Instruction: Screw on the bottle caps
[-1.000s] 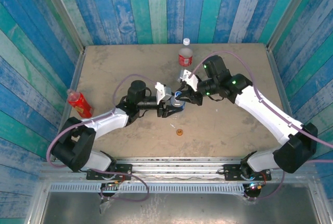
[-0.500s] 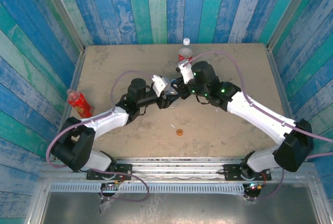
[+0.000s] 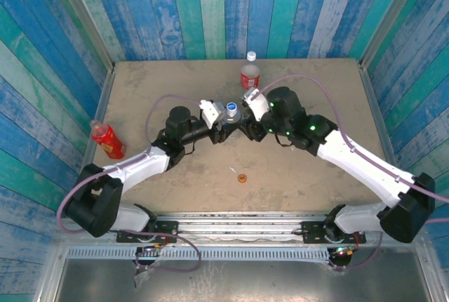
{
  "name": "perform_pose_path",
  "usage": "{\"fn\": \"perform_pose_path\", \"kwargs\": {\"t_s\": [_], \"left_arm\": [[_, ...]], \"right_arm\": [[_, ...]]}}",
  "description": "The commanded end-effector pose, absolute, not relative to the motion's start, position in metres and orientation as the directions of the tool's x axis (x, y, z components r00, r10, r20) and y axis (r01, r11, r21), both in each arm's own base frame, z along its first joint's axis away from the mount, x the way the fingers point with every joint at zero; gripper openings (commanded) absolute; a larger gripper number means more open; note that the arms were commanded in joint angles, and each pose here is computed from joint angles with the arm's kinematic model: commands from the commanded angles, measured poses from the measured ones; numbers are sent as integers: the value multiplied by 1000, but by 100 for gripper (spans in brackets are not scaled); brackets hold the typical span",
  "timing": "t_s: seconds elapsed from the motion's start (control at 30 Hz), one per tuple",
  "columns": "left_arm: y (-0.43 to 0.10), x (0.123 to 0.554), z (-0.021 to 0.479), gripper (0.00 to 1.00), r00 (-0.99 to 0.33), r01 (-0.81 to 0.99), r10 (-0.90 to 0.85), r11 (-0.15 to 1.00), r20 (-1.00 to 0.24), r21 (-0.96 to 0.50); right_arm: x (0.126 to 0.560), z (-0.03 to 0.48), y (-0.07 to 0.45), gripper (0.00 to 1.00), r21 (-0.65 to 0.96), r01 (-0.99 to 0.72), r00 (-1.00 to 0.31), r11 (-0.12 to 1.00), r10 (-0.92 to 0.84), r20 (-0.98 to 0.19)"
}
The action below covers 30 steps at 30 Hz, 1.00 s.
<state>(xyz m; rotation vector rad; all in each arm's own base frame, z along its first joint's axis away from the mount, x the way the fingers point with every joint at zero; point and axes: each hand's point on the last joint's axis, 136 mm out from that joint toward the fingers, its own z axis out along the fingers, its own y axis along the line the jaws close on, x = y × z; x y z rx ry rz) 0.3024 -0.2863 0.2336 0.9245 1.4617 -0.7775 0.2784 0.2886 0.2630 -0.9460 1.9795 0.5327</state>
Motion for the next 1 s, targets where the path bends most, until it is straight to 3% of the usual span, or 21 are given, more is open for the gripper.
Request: {"fn": "perform_pose_path", "kwargs": {"t_s": [0.0,0.17,0.4,0.6,0.87,0.97], "left_arm": [[-289,276,251,65,82,926,84,363,-993,107],[-295,241,244,66,142,972,92,177,-986,156],[-294,221,252,65,171,980,83,88,-982,178],[-297,214,252,65,152,987,77,30,-985,155],[-298,220,255,65,140,988,83,58,-987,145],[-296,230,257,64,130,983,84,119,-988,140]], "right_arm": [[263,270,281,61,-44,-853,-244,520,-471,-848],[235,290,288,57,-78,-954,-66,289,-457,-887],[213,302,303,58,-42,-996,7,75,-419,-908],[212,300,313,53,-5,-1000,-6,25,-420,-908],[211,291,317,26,29,-1000,-28,4,-455,-890],[214,284,315,23,40,-999,-49,29,-478,-877]]}}
